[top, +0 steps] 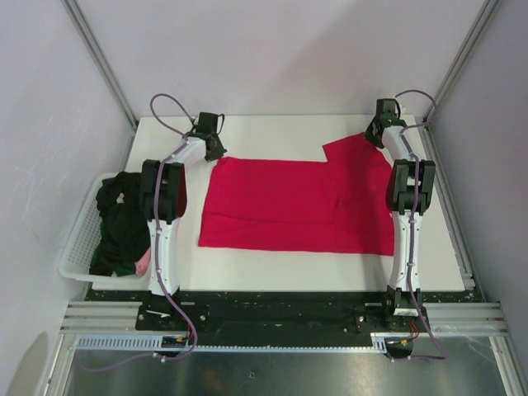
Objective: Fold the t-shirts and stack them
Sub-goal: Grap the side of the flattened tshirt furthest away from the robot with both arms
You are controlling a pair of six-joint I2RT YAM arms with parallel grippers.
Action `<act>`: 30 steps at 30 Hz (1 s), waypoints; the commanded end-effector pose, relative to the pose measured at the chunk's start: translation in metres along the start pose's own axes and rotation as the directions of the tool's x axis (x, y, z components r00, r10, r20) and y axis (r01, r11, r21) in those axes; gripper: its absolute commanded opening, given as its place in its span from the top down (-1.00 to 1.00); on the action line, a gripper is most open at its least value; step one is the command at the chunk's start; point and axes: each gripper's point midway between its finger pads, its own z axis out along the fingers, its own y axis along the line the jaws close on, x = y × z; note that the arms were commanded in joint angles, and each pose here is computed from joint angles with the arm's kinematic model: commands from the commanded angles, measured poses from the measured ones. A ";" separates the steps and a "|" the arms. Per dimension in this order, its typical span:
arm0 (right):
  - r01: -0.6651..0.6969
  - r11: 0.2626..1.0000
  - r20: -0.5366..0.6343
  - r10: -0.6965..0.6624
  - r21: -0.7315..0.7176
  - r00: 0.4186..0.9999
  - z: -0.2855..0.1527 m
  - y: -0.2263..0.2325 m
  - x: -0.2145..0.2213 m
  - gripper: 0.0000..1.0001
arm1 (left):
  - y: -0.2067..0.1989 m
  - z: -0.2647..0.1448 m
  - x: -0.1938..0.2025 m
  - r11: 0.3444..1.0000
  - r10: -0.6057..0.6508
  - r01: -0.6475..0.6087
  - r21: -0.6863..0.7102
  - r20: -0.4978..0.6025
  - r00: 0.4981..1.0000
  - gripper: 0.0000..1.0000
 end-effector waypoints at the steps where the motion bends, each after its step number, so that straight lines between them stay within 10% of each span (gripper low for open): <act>1: 0.050 0.999 -0.018 -0.050 0.003 0.999 -0.001 0.013 0.012 0.13 | -0.001 -0.018 -0.014 1.000 0.011 -0.011 0.012 0.015 1.000 1.00; 16: 0.040 0.999 0.066 -0.038 -0.027 0.997 -0.026 0.029 -0.026 0.96 | -0.011 -0.022 -0.032 0.999 -0.004 0.002 0.046 0.048 0.999 1.00; 30: 0.005 0.992 0.206 0.022 -0.129 0.978 -0.082 0.052 -0.096 1.00 | -0.027 -0.041 -0.098 0.992 -0.059 0.039 0.116 0.174 0.983 1.00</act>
